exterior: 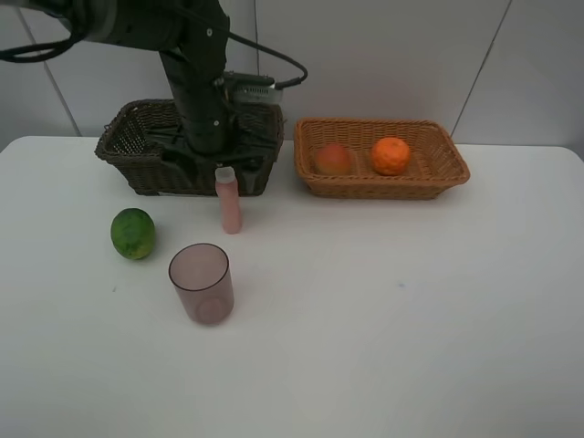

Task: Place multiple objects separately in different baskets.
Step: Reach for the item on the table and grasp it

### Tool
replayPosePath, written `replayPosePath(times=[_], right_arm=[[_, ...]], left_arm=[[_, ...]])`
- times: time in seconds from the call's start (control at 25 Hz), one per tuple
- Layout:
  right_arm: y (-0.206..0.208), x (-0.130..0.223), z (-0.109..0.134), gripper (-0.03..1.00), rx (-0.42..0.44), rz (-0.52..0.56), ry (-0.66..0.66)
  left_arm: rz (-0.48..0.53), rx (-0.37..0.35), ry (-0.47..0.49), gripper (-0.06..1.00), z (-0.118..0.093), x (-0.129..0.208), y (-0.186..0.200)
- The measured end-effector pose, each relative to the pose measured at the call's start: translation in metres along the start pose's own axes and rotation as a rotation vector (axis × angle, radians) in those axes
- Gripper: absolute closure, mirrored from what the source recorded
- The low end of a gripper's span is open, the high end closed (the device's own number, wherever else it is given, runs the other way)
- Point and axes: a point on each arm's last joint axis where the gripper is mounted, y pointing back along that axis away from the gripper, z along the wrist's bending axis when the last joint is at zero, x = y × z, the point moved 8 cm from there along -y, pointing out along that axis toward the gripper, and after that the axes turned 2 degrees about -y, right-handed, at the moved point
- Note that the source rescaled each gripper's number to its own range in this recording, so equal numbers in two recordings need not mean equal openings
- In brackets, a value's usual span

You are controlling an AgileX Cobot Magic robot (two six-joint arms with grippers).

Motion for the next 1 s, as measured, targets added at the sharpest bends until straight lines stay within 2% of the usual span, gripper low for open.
replayPosePath(times=[0.32,0.64,0.72,0.76,0.92,1.0], right_arm=[[0.000,0.000,0.000,0.01,0.000,0.000,0.000],[0.000,0.000,0.000,0.01,0.000,0.000,0.000],[0.000,0.000,0.000,0.01,0.000,0.000,0.000],[0.000,0.000,0.000,0.01,0.000,0.000,0.000],[0.000,0.000,0.000,0.01,0.000,0.000,0.000],[0.000,0.000,0.000,0.01,0.000,0.000,0.000]], left_arm=[[-0.013,0.018,0.018,-0.06,-0.006,-0.002,-0.021],[0.014,0.018,0.040,-0.05,-0.008,0.004,-0.037],[0.014,0.018,0.042,0.02,-0.008,0.004,-0.037],[0.016,0.017,0.042,0.08,-0.008,0.004,-0.037],[0.020,0.015,0.043,0.52,-0.007,0.005,-0.037],[0.021,0.015,0.044,0.52,-0.007,0.005,-0.037]])
